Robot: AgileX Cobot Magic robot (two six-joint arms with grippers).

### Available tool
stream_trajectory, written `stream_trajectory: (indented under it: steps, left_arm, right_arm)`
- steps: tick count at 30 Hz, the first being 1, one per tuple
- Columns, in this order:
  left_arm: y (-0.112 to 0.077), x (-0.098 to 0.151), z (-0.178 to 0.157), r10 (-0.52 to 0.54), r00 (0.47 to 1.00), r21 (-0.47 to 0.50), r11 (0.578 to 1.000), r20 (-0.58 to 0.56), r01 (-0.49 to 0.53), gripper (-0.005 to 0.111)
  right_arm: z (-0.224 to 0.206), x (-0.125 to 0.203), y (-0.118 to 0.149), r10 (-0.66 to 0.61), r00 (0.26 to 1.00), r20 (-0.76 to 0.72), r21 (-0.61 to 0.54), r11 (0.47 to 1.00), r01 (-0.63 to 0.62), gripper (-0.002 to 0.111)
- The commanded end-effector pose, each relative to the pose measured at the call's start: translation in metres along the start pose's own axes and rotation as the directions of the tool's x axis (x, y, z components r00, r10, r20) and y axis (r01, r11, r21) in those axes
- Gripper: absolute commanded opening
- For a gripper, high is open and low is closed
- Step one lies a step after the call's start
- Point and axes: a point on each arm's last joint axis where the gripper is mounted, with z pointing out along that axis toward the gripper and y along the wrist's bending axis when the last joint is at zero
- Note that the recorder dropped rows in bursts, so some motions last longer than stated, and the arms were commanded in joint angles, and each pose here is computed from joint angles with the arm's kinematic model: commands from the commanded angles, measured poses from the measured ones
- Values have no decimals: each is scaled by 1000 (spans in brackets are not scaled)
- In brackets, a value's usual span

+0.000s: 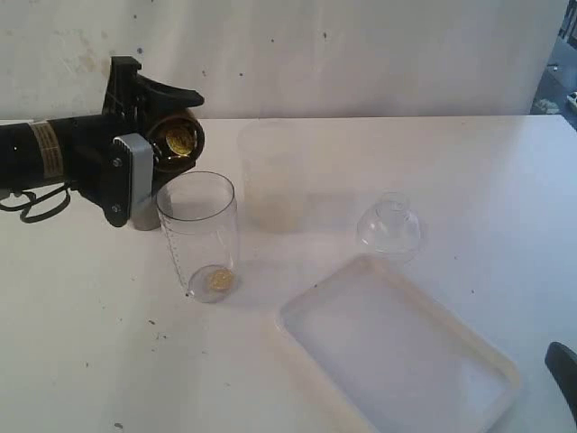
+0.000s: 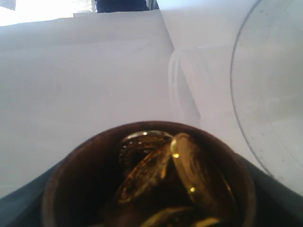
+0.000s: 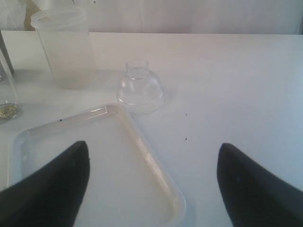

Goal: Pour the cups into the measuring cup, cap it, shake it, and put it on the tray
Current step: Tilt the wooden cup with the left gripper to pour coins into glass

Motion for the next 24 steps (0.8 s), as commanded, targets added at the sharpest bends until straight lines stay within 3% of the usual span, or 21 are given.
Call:
stream_trajectory:
  steps: [1,9,13,17,24]
  left_arm:
    - [7,0,1,60,998,-55,997,-7,-61,0]
    - [7,1,1,106,994,-61,992,-20,-107,0]
    - [10,-3,3,16,1000,-81,997,10,-15,0]
    - [10,-4,4,-5,1000,-86,996,6,6,0]
    - [10,-6,4,49,999,-79,996,16,-48,0]
  right_arm:
    - [0,1,0,0,1000,10,4,1000,0,69]
    - [0,1,0,0,1000,10,4,1000,0,69]
    - [0,1,0,0,1000,10,4,1000,0,69]
    - [0,1,0,0,1000,10,4,1000,0,69]
    - [0,1,0,0,1000,10,4,1000,0,69]
